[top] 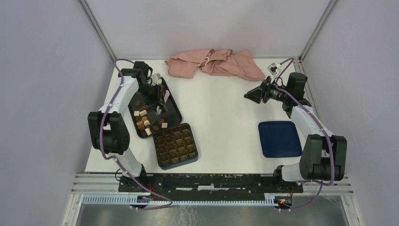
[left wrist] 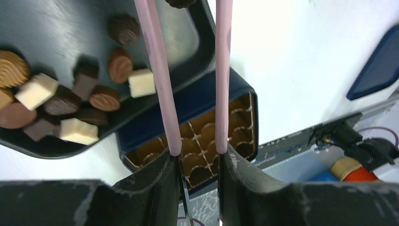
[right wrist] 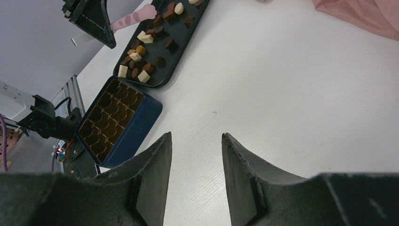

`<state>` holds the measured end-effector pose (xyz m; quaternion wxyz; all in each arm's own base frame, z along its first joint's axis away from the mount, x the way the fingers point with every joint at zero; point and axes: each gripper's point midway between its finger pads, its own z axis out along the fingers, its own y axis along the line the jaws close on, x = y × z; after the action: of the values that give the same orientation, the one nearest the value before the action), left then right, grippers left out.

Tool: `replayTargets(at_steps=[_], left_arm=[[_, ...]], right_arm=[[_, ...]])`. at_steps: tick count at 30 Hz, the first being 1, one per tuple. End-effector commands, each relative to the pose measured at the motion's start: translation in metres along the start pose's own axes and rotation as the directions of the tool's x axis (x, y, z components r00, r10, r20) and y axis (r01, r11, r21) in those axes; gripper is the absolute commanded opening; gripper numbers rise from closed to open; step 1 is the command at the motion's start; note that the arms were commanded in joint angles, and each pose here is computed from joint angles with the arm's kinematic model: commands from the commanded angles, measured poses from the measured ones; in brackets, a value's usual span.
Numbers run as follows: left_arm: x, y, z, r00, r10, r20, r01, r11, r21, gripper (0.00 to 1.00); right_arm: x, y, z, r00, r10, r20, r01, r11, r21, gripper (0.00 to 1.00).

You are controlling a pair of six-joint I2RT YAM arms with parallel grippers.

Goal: Pack the chocolate
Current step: Place the fake chocolate in the packing box.

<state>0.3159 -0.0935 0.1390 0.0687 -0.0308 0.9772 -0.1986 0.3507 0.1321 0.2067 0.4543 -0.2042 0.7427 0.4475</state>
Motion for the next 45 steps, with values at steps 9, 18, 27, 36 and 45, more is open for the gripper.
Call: replayTargets(at_steps=[9, 18, 27, 36, 45], left_arm=[[0.082, -0.088, -0.016, 0.998, 0.061, -0.006, -0.059, 0.983, 0.172, 0.21], [0.145, -0.086, -0.002, 0.991, 0.081, -0.108, -0.070, 0.993, 0.099, 0.22], [0.164, -0.077, 0.008, 0.983, 0.092, -0.159, -0.087, 0.995, 0.040, 0.22], [0.163, -0.068, 0.019, 0.979, 0.099, -0.177, -0.104, 0.994, -0.022, 0.24], [0.166, -0.063, 0.026, 0.975, 0.099, -0.199, -0.108, 0.993, -0.038, 0.28]], right_arm=[[-0.004, 0.002, -0.001, 0.999, -0.034, 0.021, 0.034, 0.999, 0.000, 0.49], [-0.002, 0.004, -0.003, 0.999, -0.045, 0.025, 0.045, 0.999, 0.009, 0.49], [-0.001, 0.004, -0.004, 0.998, -0.053, 0.027, 0.053, 0.998, 0.019, 0.49], [0.001, 0.003, -0.004, 0.999, -0.049, 0.022, 0.049, 0.999, 0.022, 0.50], [0.003, 0.001, -0.004, 0.999, -0.046, 0.020, 0.046, 0.999, 0.024, 0.50]])
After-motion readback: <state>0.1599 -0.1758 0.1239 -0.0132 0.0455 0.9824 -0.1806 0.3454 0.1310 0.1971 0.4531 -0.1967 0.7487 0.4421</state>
